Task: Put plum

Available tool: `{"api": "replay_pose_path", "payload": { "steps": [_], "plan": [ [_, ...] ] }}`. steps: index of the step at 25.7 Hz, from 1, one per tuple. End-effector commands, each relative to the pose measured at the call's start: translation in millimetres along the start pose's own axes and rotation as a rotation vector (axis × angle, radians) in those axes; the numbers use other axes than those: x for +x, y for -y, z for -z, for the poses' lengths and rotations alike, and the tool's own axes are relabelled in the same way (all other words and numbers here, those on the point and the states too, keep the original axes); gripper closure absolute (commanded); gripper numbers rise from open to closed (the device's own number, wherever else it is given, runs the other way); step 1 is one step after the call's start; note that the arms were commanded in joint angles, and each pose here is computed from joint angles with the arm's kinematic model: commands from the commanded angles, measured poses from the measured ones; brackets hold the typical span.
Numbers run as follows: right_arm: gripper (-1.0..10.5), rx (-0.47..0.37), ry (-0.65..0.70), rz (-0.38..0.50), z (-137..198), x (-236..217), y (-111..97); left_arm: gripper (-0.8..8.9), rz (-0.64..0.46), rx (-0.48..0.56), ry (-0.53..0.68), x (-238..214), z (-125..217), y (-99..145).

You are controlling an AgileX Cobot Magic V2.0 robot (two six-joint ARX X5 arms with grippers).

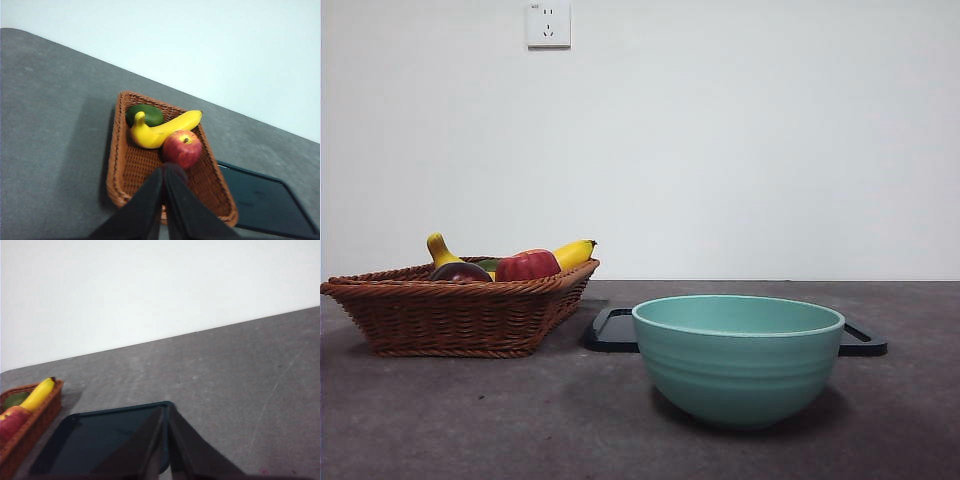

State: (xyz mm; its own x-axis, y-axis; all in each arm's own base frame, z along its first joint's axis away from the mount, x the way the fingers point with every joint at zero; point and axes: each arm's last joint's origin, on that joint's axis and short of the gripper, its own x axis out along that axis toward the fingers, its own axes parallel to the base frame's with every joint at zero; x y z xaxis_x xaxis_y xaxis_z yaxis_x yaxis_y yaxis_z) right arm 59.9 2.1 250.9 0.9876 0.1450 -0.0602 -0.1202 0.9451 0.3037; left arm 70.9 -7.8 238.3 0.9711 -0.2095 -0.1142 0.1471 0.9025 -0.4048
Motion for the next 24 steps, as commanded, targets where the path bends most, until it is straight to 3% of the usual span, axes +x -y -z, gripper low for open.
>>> {"api": "replay_pose_path", "payload": {
  "steps": [1,16,24],
  "plan": [
    [9.4,-0.018,-0.029,-0.021,-15.2,-6.4,-6.9,8.05,0.036,0.057,-0.011,-6.8,-17.7,9.9],
    [9.4,-0.048,-0.450,-0.243,-75.5,0.2,-33.2,8.05,0.265,0.181,-0.433,6.0,-71.8,40.2],
    [9.4,-0.068,-0.683,-0.343,-83.9,15.6,-42.3,8.05,0.319,0.229,-0.617,18.2,-82.2,48.0]
  ]
}}
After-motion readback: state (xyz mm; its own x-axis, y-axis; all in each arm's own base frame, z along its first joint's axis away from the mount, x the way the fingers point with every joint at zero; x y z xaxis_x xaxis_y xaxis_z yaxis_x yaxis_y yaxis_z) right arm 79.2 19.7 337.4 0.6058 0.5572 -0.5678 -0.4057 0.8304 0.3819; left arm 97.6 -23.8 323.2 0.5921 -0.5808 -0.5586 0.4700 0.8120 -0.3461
